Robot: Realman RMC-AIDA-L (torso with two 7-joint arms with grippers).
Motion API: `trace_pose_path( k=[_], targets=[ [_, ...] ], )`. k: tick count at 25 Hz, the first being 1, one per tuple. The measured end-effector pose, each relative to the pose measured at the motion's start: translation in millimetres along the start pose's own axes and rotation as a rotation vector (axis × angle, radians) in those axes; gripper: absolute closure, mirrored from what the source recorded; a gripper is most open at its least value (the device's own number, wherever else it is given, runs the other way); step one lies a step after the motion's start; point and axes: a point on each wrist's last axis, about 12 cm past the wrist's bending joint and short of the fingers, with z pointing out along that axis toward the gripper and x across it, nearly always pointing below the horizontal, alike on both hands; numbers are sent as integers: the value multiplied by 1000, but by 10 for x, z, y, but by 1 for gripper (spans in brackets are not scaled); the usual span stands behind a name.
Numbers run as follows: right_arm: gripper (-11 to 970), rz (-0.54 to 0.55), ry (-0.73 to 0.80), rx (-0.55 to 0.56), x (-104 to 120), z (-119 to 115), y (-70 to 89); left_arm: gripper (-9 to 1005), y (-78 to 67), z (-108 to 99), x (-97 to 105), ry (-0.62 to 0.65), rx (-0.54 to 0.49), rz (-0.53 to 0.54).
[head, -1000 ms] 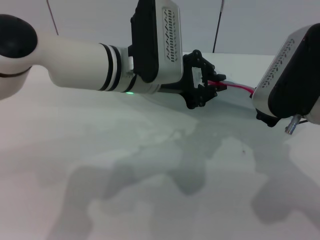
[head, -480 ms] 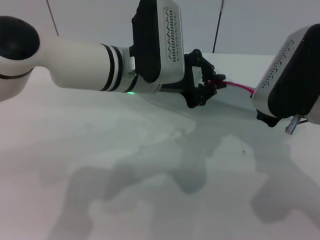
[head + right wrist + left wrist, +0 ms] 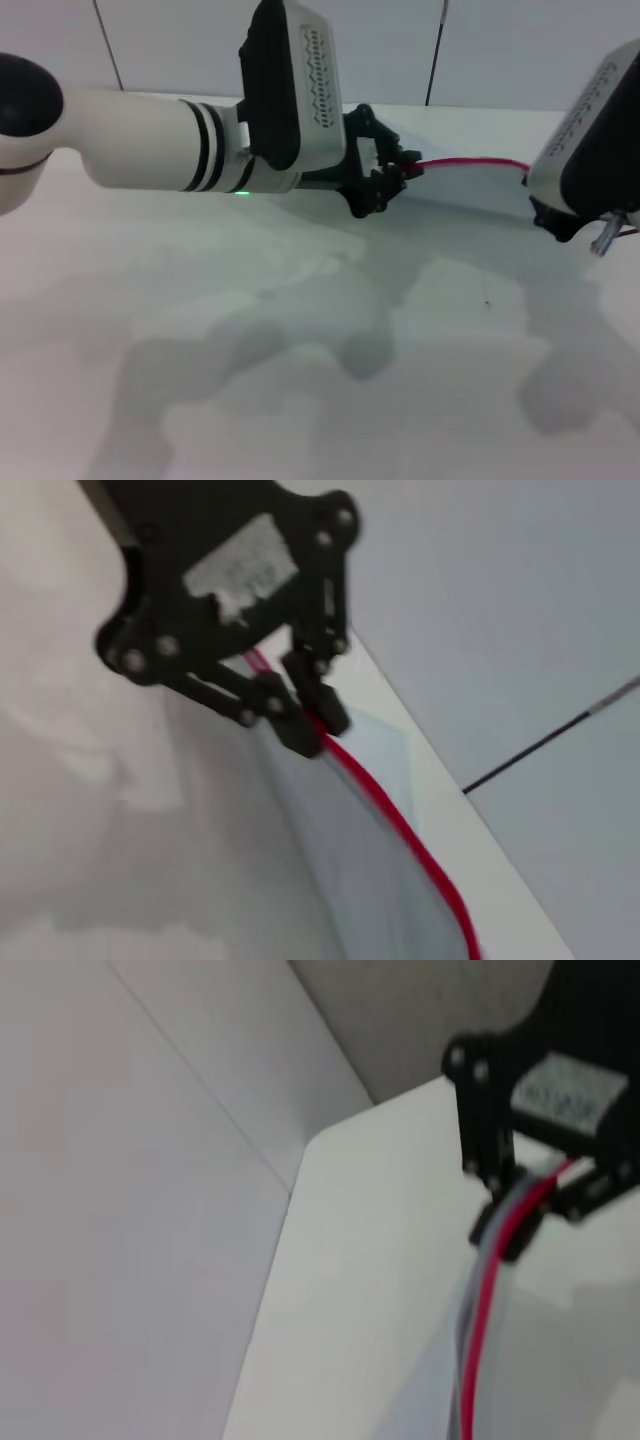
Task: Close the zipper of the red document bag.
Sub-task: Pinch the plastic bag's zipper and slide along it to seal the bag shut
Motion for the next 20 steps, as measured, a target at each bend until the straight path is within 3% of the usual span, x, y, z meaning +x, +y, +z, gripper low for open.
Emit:
trace_pose_path(
  k=[7,13,20],
  targets=[
    [913,44,18,38,90,-39,-148,913,33,-131,225,38,-66,-71],
    [913,98,39,78,222,-81,-292,912,57,-427,540,73,-163,-177],
    [913,120,52,99,310,-105,-360,912,103,-657,650,78,-246,-214]
  ],
)
